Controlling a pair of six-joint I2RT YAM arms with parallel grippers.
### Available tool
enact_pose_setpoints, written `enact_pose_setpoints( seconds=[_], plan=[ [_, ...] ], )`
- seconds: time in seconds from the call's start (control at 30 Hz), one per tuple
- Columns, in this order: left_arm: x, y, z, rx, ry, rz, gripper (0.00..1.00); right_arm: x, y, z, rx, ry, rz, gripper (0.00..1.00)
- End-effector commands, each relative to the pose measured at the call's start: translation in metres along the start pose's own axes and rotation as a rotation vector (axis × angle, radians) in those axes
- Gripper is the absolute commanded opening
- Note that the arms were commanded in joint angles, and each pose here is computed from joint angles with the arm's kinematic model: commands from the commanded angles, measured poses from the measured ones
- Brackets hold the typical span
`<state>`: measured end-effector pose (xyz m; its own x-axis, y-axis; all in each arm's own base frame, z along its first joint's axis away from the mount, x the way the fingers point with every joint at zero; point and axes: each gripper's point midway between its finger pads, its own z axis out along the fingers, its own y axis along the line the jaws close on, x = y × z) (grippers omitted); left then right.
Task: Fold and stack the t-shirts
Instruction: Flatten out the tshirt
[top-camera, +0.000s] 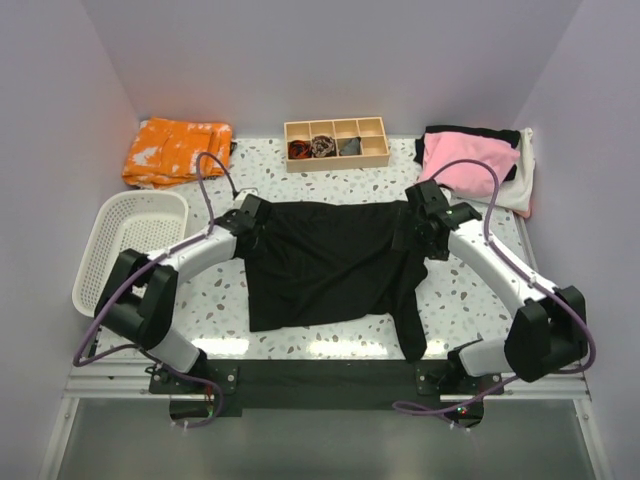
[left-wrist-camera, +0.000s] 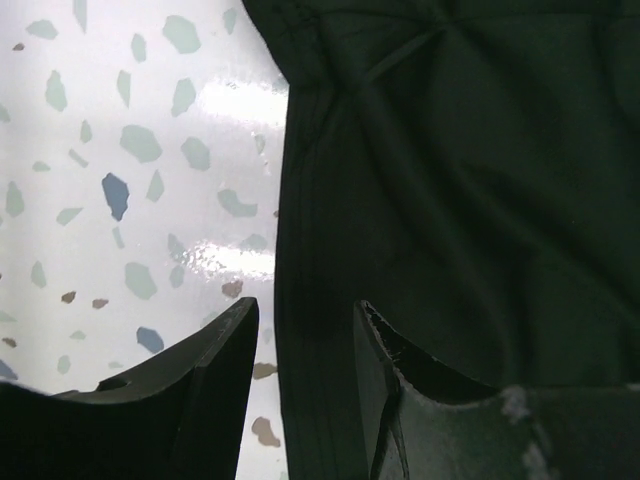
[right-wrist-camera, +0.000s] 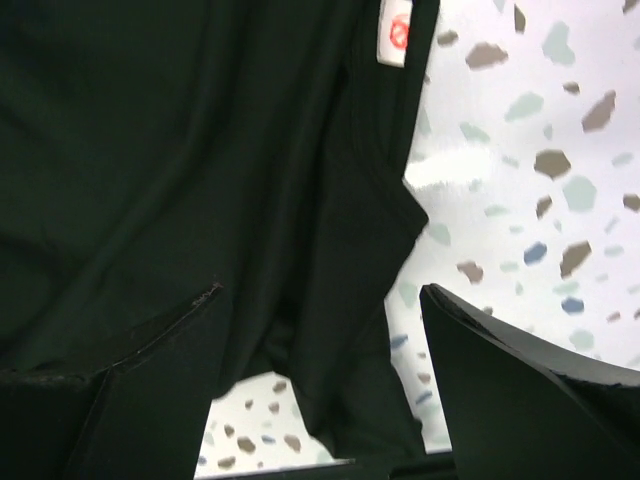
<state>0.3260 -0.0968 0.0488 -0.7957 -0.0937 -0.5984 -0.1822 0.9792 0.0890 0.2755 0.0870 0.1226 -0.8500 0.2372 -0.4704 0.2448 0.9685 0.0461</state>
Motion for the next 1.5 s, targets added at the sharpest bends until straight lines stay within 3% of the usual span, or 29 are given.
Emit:
enact_pose_setpoints(
  seconds=[0.0, 0.4, 0.57, 0.6, 0.67, 0.87, 1.0, 1.03, 1.1, 1.27, 1.37, 1.4, 1.47],
  plan=[
    [-0.029, -0.02, 0.006, 0.059, -0.083, -0.033, 0.49, -0.045, 0.019, 0.015, -0.047, -0.127, 0.031, 0.8],
    [-0.027, -0.041, 0.037, 0.099, -0.066, -0.032, 0.48, -0.051, 0.003, 0.065, -0.039, -0.052, 0.052, 0.8],
    [-0.031, -0.046, 0.041, 0.104, -0.063, -0.025, 0.21, -0.036, 0.007, 0.084, -0.052, 0.018, 0.03, 0.77],
    [-0.034, -0.048, 0.04, 0.106, -0.065, -0.02, 0.09, -0.035, 0.009, 0.086, -0.059, 0.02, 0.029, 0.76],
    [-0.036, -0.047, 0.04, 0.102, -0.069, -0.019, 0.0, -0.026, 0.007, 0.094, -0.051, 0.049, 0.023, 0.74],
    [-0.05, -0.045, 0.035, 0.099, -0.107, -0.014, 0.0, -0.01, 0.002, 0.11, -0.028, 0.098, -0.002, 0.69],
    [-0.06, -0.046, 0.03, 0.114, -0.134, -0.009, 0.0, -0.015, 0.002, 0.103, -0.041, 0.075, -0.007, 0.72],
    [-0.061, -0.047, 0.029, 0.121, -0.136, -0.005, 0.01, -0.02, 0.003, 0.099, -0.049, 0.057, -0.009, 0.73],
    [-0.063, -0.049, 0.027, 0.138, -0.15, -0.002, 0.16, -0.024, 0.003, 0.094, -0.052, 0.043, -0.013, 0.74],
    [-0.058, -0.05, 0.035, 0.139, -0.141, 0.008, 0.18, -0.031, 0.008, 0.085, -0.072, 0.031, -0.024, 0.75],
    [-0.057, -0.054, 0.039, 0.15, -0.138, 0.016, 0.1, -0.033, 0.007, 0.085, -0.073, 0.027, -0.025, 0.76],
    [-0.057, -0.055, 0.04, 0.152, -0.141, 0.02, 0.0, -0.032, 0.007, 0.086, -0.07, 0.029, -0.027, 0.76],
    [-0.06, -0.055, 0.041, 0.148, -0.148, 0.028, 0.0, -0.032, 0.006, 0.086, -0.063, 0.032, -0.029, 0.76]
  ],
)
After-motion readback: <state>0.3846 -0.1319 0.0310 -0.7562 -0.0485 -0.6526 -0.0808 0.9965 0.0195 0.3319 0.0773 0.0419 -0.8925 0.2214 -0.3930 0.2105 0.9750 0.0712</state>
